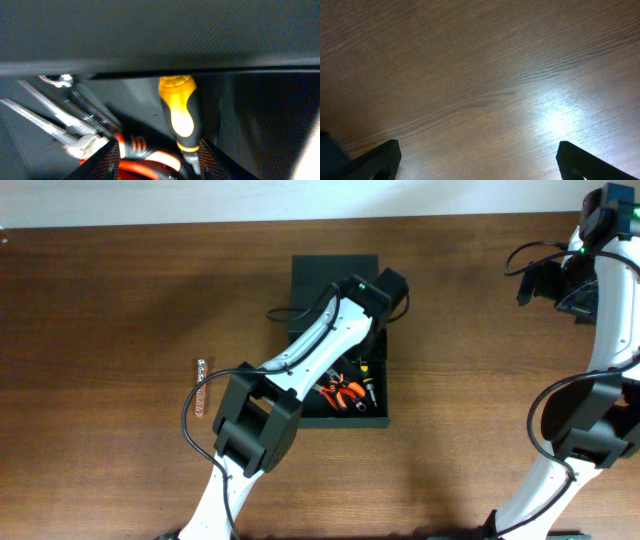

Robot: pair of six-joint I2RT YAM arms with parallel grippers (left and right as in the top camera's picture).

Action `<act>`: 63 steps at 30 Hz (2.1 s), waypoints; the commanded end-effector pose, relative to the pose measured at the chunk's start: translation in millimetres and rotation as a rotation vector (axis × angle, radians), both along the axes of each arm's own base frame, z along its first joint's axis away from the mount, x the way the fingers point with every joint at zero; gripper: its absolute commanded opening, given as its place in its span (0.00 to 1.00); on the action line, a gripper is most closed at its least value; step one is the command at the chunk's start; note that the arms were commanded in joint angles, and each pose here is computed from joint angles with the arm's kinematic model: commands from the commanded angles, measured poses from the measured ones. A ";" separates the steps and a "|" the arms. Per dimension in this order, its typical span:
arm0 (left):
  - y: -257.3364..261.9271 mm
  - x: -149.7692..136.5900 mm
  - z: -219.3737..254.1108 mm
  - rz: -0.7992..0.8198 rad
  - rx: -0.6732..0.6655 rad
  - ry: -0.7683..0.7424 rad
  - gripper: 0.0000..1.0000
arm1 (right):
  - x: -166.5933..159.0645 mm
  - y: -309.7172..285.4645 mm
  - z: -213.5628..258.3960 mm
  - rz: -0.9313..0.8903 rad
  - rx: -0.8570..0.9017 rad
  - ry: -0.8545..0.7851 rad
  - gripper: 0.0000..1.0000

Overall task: Pack container
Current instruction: 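Lower the screwdriver into the box and open the left gripper, then withdraw the left gripper and move it over the orange bit strip, then lower the left gripper toward the orange socket bit strip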

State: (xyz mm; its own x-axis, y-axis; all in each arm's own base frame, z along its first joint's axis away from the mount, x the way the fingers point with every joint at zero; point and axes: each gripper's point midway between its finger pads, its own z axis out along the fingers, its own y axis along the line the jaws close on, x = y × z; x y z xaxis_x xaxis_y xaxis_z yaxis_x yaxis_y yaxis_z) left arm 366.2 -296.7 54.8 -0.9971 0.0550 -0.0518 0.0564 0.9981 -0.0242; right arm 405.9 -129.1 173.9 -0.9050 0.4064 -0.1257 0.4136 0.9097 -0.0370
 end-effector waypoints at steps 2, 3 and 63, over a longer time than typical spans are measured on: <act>15.2 27.3 53.5 0.003 0.034 -0.144 0.52 | 0.5 2.9 -1.0 -0.004 0.007 0.000 0.99; 17.4 29.4 64.2 -0.003 0.038 -0.165 0.53 | 0.5 2.9 -1.0 -0.004 0.007 0.000 0.99; 329.0 -7.9 8.3 0.120 0.050 -0.158 0.99 | 0.5 2.9 -1.0 -0.004 0.007 0.000 0.99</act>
State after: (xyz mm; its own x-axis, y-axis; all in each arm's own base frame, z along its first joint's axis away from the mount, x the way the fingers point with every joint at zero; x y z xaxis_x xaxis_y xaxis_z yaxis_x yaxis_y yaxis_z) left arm 368.5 37.5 103.2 -0.9379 -0.0842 -0.3365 -0.1050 0.9935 0.0439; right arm 406.4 -128.8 173.5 -0.9048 0.4067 -0.1264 0.4137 0.9098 -0.0338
